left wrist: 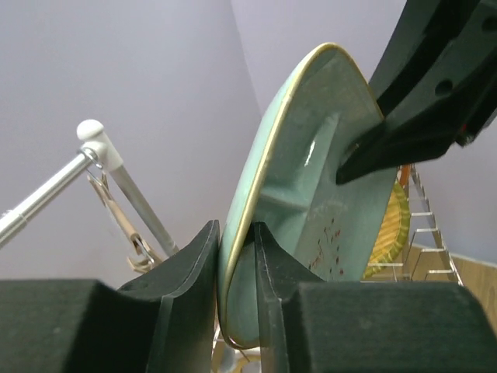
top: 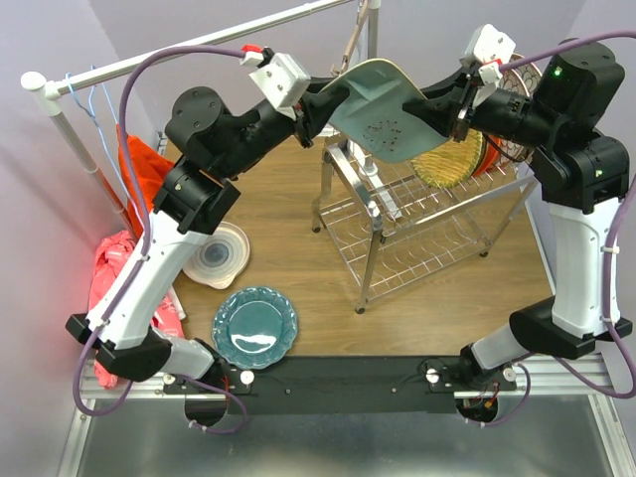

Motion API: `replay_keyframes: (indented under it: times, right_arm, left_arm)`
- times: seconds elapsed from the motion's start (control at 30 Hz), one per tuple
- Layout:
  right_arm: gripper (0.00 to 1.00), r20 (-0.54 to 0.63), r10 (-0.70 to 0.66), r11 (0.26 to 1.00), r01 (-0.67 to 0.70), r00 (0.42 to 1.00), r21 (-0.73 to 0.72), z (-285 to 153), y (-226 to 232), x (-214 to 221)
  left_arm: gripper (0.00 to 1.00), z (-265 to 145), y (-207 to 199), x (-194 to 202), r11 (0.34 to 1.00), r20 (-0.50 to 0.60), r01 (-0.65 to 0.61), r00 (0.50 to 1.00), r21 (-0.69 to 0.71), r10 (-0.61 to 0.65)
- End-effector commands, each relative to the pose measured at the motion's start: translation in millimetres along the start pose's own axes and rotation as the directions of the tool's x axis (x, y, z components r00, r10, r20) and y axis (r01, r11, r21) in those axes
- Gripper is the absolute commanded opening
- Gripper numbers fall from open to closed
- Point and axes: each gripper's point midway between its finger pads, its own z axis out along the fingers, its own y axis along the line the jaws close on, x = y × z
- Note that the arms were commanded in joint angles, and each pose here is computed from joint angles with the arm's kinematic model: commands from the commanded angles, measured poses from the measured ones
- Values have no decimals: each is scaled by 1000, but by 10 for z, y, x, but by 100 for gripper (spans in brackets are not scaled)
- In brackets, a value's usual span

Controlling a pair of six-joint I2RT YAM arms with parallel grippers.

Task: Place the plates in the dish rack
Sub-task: Pass the plate from the left arm to the right

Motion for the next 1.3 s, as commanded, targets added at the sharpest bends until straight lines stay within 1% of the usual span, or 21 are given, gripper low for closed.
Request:
replay_keyframes:
  times: [0.0, 0.07, 0.1, 0.33, 0.53, 0.57, 0.73, 0.77, 0.8, 0.87, 1.0, 1.1, 1.27]
  right_arm:
    - [0, 102, 1, 1000, 1, 995, -20, -73, 95, -332]
    - [0, 97, 6, 1000, -3, 995, -31, -66, 116, -300]
    - [0, 94, 7, 999, -4, 996, -34, -67, 126, -288]
    - [0, 81, 46, 998, -43, 996, -37, -40, 134, -230]
    - [0, 78, 51, 998, -48, 996, -45, -46, 160, -214]
    - [0, 76, 52, 998, -49, 996, -43, -44, 157, -205]
    - [2, 58, 52, 998, -51, 997, -32, -65, 169, -145]
    - [3, 52, 54, 998, -53, 997, -33, -63, 176, -119]
    - [7, 50, 55, 998, -53, 997, -34, -61, 179, -108]
    - [13, 45, 55, 998, -54, 997, -35, -70, 191, -93]
    - [20, 34, 64, 997, -63, 997, -38, -60, 198, -48]
    - [23, 29, 71, 997, -70, 997, -45, -45, 208, -21]
    - [31, 24, 77, 996, -76, 997, -52, -36, 226, -4]
  left_arm:
    - [19, -124, 64, -607, 999, 201, -7, 979, -50, 17]
    - [4, -112, 68, -581, 999, 198, -10, 980, -50, 20]
    - [0, -113, 65, -592, 999, 201, -13, 979, -50, 23]
    - [0, -73, 60, -528, 999, 189, -16, 982, -41, 24]
    - [0, -62, 21, -473, 1000, 180, -13, 984, -20, 17]
    - [0, -68, 19, -559, 1000, 212, -20, 977, -19, 24]
    - [0, -89, 41, -602, 1000, 239, 2, 971, -8, 0]
    - [0, -104, 63, -634, 1000, 253, -1, 968, -13, 4]
    - [0, -105, 63, -636, 1000, 258, 20, 966, -7, -17]
    - [0, -139, 86, -694, 1000, 278, 21, 961, -11, -17]
    - [0, -161, 88, -741, 999, 300, 36, 953, -1, -34]
    - [0, -172, 84, -763, 999, 309, 43, 950, 2, -41]
    - [0, -198, 100, -763, 999, 314, 47, 948, -7, -43]
